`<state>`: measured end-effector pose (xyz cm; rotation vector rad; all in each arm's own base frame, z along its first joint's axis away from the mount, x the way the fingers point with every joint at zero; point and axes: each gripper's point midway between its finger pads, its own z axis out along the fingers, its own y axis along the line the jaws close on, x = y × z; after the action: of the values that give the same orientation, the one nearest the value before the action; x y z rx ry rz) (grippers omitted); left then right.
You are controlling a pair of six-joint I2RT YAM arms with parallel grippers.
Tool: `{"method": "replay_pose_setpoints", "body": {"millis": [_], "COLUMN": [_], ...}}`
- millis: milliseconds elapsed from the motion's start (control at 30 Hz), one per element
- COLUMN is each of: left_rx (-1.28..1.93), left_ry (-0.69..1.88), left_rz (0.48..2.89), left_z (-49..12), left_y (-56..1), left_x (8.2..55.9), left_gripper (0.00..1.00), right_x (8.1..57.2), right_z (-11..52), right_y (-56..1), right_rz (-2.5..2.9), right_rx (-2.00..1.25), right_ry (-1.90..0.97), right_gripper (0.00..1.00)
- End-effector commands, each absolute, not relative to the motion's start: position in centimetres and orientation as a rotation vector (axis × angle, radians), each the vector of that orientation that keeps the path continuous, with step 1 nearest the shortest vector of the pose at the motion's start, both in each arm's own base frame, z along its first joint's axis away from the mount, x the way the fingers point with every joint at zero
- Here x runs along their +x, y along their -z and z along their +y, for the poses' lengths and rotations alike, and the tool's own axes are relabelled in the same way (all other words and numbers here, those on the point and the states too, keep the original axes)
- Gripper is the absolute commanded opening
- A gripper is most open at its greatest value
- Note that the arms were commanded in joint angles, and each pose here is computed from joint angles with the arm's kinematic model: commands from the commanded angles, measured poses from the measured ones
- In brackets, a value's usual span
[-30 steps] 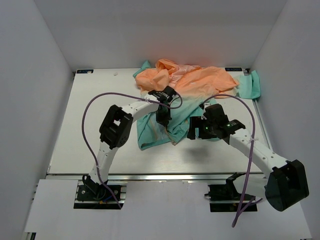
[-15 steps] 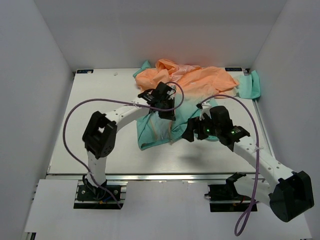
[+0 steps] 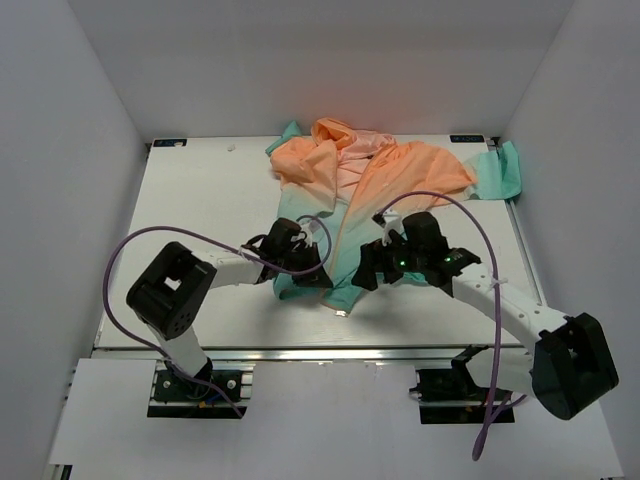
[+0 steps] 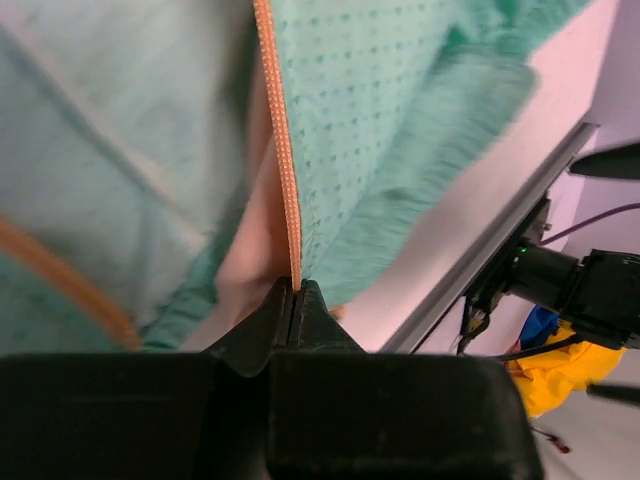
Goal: Zip up the jacket
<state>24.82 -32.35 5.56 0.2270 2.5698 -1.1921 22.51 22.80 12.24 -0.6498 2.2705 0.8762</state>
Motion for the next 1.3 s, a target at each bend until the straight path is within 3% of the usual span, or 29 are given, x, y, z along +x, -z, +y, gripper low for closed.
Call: {"method": "replay_pose_setpoints", "body": {"millis": [0,333,567,700,900,1267], "left_rx": [0.199,0.074,0.105,0.103,0.118,0.120], "left_ry": [1.315,1.042,0.970,0.964,0.989,0.993], "left_rz": [2.406,2.470,2.489,2.502,2.502,2.513], "left_z": [-32.9,-30.2,-29.8,-29.8,-30.1,-30.1], "left_y": [-9.0,-7.0,-6.2,-5.6,-5.5,-5.4], "left_x": [25.3,27.4,28.6,29.2,29.4,29.2], "left_gripper": [0.00,0.00,0.00,0.00,0.00,0.00], "right_x": [21.2,18.4,20.0,19.8,20.2,20.2], "right_z": [24.6,26.9,27.7,28.3,28.6,29.2], "right_y": [-11.6,-8.4,-6.8,-6.2,-5.6,-3.7], "right_rz": [2.239,2.251,2.298,2.297,2.316,2.378], "right_rx": [-0.802,-1.169,-1.197,-1.224,-1.174,-1.025], "right_ry": [-0.884,-0.733,-0.658,-0.641,-0.577,-0.453], "right_gripper": [0.89,0.89,0.85,0.74,0.67,0.67]}}
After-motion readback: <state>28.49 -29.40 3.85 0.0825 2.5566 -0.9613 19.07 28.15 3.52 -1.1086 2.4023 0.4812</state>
